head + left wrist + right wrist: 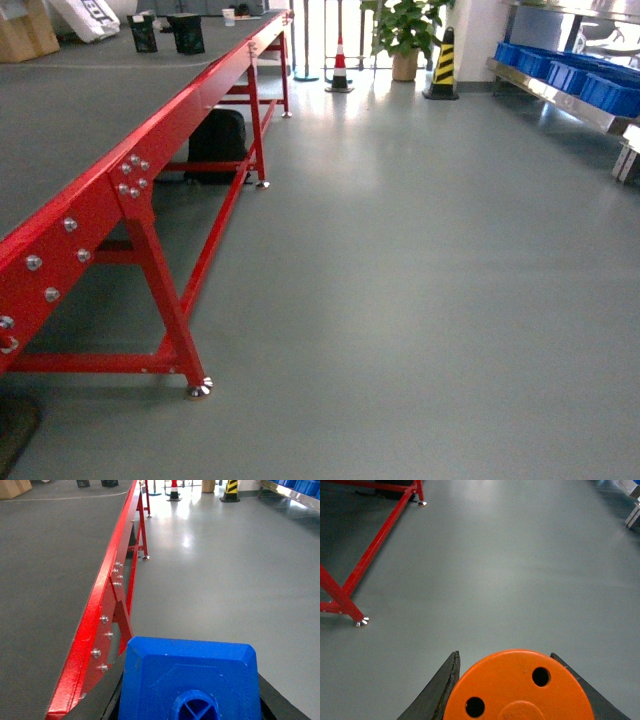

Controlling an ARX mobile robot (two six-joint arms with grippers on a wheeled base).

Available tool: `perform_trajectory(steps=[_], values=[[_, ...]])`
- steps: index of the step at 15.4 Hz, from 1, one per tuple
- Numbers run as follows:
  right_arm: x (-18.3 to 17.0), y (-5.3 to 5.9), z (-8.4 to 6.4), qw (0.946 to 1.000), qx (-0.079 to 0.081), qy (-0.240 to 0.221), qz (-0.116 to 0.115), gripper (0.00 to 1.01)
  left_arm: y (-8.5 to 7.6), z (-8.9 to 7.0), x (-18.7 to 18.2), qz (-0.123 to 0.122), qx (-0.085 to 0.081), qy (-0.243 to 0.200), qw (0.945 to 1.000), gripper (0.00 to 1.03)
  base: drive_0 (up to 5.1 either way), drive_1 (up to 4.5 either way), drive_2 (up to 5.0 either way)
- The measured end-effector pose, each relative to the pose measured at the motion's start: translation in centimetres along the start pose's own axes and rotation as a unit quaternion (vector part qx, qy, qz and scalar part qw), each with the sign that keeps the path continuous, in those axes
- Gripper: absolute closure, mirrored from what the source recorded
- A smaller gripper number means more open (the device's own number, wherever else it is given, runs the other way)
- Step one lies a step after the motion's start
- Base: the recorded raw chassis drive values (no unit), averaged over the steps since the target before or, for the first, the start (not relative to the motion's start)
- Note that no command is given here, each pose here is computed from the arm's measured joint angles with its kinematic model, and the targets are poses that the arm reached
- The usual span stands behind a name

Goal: Sort blue parts and orange caps into right shelf containers

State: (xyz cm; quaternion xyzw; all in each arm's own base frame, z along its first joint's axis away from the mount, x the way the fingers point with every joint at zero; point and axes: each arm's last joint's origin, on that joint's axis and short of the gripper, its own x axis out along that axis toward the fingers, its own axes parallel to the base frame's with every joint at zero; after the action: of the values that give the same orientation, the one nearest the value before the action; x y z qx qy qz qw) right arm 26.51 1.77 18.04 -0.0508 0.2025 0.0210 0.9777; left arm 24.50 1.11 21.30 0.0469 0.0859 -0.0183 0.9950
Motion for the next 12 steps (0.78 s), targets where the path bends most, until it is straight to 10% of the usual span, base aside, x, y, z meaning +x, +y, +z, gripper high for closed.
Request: perform_trajectory(steps=[12], values=[[0.00, -0.01, 0.02, 1.0000, 0.000, -0.001, 0.000, 0.58, -0.01, 0.02, 0.00, 0.000, 0.000, -0.001, 1.0000, 0.58, 5.0, -2.41, -2.4]])
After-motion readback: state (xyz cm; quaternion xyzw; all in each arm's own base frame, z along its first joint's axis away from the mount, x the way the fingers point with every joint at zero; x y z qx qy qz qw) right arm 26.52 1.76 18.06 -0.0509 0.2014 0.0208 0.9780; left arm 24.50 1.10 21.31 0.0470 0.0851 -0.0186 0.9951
